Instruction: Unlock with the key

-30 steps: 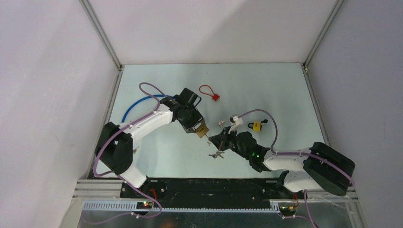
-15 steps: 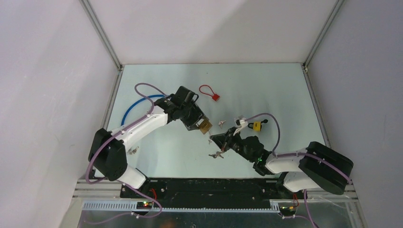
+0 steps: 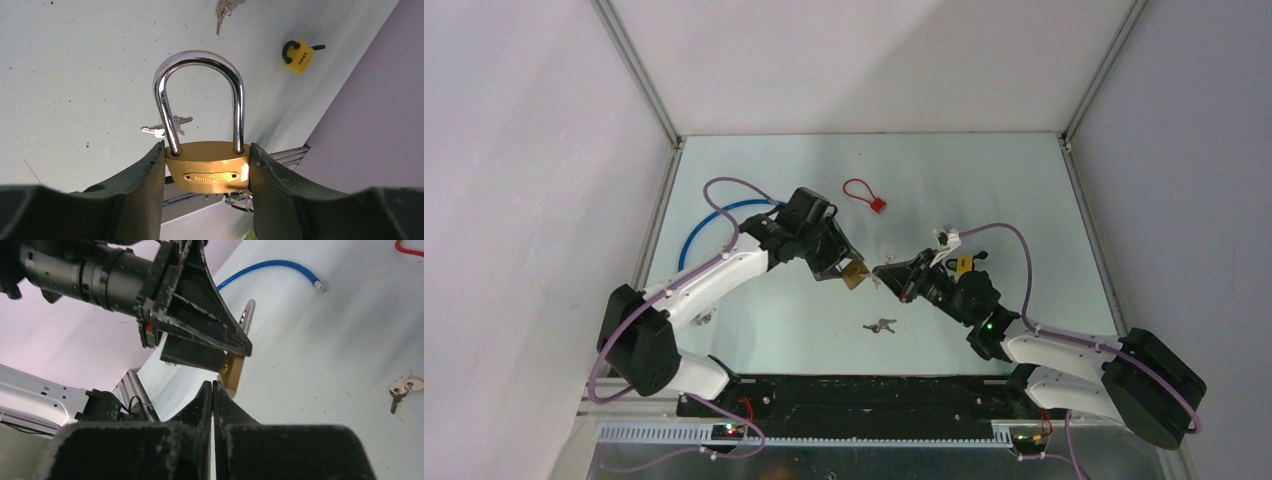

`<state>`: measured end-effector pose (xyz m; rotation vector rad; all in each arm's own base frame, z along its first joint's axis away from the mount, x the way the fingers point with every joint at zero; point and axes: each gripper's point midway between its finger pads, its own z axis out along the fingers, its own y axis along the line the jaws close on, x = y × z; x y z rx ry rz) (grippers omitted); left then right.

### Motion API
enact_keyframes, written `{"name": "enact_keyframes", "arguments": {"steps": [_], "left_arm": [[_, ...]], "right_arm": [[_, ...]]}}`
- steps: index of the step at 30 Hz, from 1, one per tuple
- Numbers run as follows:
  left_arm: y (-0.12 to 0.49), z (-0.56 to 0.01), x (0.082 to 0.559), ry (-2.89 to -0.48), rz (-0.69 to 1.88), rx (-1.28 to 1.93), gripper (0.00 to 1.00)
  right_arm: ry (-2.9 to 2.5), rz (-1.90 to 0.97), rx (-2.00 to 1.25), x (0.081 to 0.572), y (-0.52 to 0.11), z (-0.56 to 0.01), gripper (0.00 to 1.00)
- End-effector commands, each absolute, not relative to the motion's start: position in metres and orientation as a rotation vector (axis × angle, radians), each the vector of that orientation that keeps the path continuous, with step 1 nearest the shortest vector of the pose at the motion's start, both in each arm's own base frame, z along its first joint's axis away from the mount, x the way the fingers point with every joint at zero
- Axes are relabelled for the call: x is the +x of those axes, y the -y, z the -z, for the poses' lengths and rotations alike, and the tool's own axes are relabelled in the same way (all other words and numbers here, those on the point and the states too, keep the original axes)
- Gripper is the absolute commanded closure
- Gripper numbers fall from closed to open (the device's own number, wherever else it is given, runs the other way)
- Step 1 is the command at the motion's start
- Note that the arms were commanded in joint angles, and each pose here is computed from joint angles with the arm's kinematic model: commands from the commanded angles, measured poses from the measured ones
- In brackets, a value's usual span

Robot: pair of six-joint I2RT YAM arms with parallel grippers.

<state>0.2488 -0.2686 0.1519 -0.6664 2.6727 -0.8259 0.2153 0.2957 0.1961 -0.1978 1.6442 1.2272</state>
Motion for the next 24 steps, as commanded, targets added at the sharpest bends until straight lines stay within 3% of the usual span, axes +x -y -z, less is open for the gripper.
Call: {"name": "enact_keyframes", "arguments": {"steps": [1, 24], "left_arm": [[0.283, -0.185, 0.244, -2.609, 0.985, -0.613, 1.00], [0.264, -0.212, 0.264, -2.392, 1.166, -0.985, 1.00]], "right_arm": [[-1.606, -1.222, -0.191, 0.215, -0.302, -0.218, 1.00], [-1.491, -1.097, -0.055, 0.206, -0.284, -0.229, 1.00]]}}
